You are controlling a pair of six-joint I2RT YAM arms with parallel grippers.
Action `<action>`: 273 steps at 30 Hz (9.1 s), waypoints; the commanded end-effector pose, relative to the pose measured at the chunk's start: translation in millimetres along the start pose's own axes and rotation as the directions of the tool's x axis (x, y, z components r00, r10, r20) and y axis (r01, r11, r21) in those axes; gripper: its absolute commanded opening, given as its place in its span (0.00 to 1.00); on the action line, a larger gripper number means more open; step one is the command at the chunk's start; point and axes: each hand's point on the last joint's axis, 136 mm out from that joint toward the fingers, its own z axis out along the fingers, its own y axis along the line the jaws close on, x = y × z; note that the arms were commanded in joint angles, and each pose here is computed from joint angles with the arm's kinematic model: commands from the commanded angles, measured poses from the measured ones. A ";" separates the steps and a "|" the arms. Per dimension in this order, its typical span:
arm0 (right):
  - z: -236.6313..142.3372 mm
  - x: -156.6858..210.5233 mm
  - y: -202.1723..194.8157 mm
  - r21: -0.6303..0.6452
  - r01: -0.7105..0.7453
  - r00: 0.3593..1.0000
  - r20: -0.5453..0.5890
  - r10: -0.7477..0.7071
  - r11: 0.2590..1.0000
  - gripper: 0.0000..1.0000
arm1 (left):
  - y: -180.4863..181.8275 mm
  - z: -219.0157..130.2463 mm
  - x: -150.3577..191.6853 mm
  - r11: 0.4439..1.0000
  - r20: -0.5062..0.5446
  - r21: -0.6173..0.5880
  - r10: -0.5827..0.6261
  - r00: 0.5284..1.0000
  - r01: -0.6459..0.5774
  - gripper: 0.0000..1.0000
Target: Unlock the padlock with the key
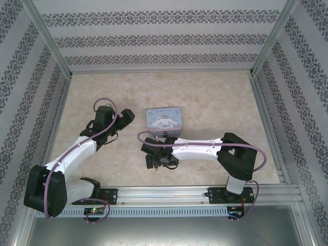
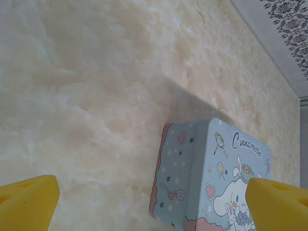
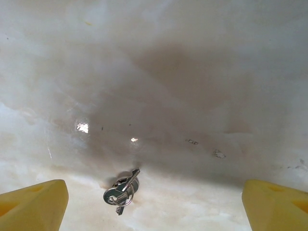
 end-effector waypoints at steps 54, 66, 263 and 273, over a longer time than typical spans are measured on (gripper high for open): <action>26.4 26.0 21.5 0.054 0.083 0.993 -0.093 -0.078 0.995 0.48 | 0.3 2.9 -3.6 0.999 0.014 0.023 -0.031 0.999 0.030 0.99; 32.1 17.3 14.5 0.065 0.065 0.995 -0.077 -0.060 0.996 0.18 | 4.6 6.4 -0.5 0.999 0.006 0.015 -0.043 0.999 0.043 0.99; -161.5 -152.1 -87.2 -0.658 -0.199 0.844 0.261 0.468 0.726 0.00 | -199.2 51.4 121.4 0.646 -0.504 0.318 -0.504 0.701 0.694 0.27; -160.4 -153.6 -87.8 -0.657 -0.203 0.844 0.259 0.470 0.726 0.00 | -199.1 52.2 121.5 0.652 -0.501 0.316 -0.502 0.705 0.689 0.19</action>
